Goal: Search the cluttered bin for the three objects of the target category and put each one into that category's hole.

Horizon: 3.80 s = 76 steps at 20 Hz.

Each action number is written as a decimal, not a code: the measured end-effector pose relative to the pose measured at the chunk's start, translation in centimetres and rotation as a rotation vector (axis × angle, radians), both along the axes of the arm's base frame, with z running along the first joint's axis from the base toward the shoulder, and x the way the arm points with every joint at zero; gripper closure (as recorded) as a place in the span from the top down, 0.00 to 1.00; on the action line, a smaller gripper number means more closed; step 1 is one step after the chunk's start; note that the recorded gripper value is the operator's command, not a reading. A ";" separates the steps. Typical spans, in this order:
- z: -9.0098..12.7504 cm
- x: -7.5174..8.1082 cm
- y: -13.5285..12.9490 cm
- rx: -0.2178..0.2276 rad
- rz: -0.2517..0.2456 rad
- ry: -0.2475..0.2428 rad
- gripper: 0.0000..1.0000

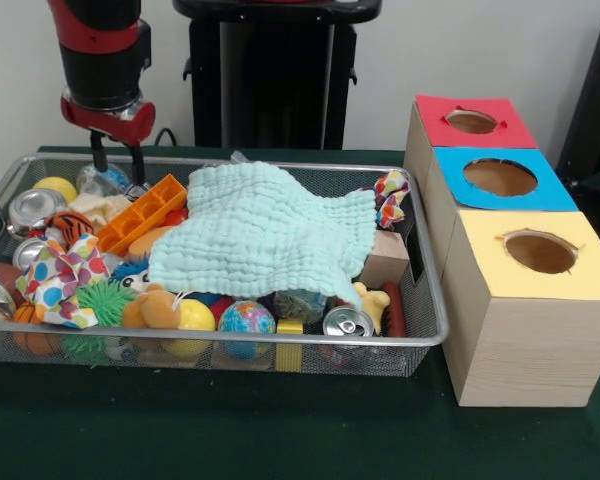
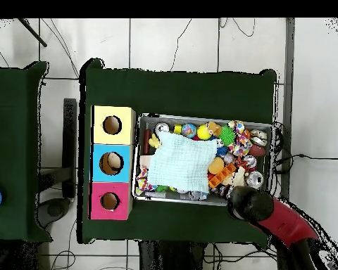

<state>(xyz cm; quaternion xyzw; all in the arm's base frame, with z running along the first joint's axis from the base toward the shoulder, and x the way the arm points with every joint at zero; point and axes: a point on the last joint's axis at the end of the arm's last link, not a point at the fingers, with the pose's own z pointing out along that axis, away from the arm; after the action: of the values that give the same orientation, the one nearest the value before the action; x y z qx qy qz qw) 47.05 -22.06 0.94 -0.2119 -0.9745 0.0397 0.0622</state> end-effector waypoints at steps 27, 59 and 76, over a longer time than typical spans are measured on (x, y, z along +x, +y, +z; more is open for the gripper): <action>2.1 -0.8 -0.9 -0.083 0.015 0.022 1.00; -1.2 -0.9 -2.4 -0.107 0.008 -0.033 1.00; -4.0 1.0 -2.6 -0.100 0.017 -0.099 1.00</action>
<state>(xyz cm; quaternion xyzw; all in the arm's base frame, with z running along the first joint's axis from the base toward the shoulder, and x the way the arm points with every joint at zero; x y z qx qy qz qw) 48.10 -24.65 -3.05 -0.2080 -0.9750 0.0783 0.0031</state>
